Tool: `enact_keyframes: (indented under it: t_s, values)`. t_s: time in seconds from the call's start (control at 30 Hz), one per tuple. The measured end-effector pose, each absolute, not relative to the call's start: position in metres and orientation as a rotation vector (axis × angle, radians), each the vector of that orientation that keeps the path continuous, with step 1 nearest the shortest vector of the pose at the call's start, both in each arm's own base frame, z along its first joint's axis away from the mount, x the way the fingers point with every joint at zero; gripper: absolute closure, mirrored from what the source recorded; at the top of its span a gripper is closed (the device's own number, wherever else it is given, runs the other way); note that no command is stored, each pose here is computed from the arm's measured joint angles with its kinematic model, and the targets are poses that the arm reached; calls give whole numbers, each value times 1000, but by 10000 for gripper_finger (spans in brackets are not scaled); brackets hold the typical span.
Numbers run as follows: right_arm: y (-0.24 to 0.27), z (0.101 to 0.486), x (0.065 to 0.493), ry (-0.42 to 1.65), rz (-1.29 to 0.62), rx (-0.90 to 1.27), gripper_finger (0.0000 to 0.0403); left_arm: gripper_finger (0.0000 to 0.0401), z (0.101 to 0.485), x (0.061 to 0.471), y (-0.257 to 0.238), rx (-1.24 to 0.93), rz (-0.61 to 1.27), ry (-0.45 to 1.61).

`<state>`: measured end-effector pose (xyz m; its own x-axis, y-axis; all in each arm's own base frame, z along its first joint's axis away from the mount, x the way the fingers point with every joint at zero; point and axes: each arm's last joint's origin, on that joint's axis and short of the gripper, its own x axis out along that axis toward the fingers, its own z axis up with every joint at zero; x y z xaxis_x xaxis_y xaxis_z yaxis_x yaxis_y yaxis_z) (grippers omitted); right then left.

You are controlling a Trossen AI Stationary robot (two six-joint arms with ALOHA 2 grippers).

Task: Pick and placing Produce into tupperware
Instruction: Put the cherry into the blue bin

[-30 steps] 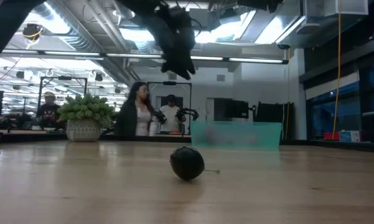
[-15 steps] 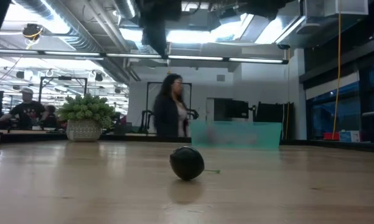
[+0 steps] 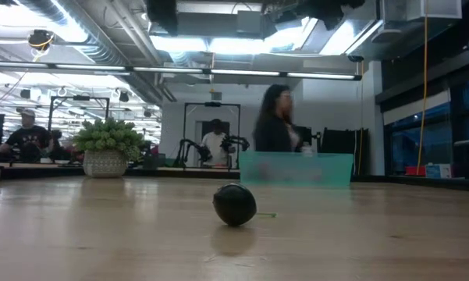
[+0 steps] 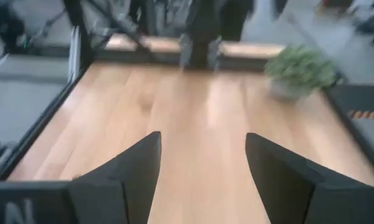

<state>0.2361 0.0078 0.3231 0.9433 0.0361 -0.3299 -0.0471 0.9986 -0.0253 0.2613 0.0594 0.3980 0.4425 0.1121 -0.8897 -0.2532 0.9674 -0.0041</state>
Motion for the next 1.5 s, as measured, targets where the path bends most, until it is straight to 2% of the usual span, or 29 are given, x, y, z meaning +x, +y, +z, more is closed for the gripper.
enact_keyframes:
  t_s: [0.37,0.6,1.03,1.5]
  values:
    - [49,259,274,659,174,-33,167,236,381,210,40,-187,327,971]
    - [82,226,285,771,391,-30,167,236,363,202,31,-214,311,848]
    - [117,181,310,767,470,-51,167,236,324,174,13,-317,343,705]
    - [137,134,331,753,485,-6,167,236,297,184,-5,-167,219,489]
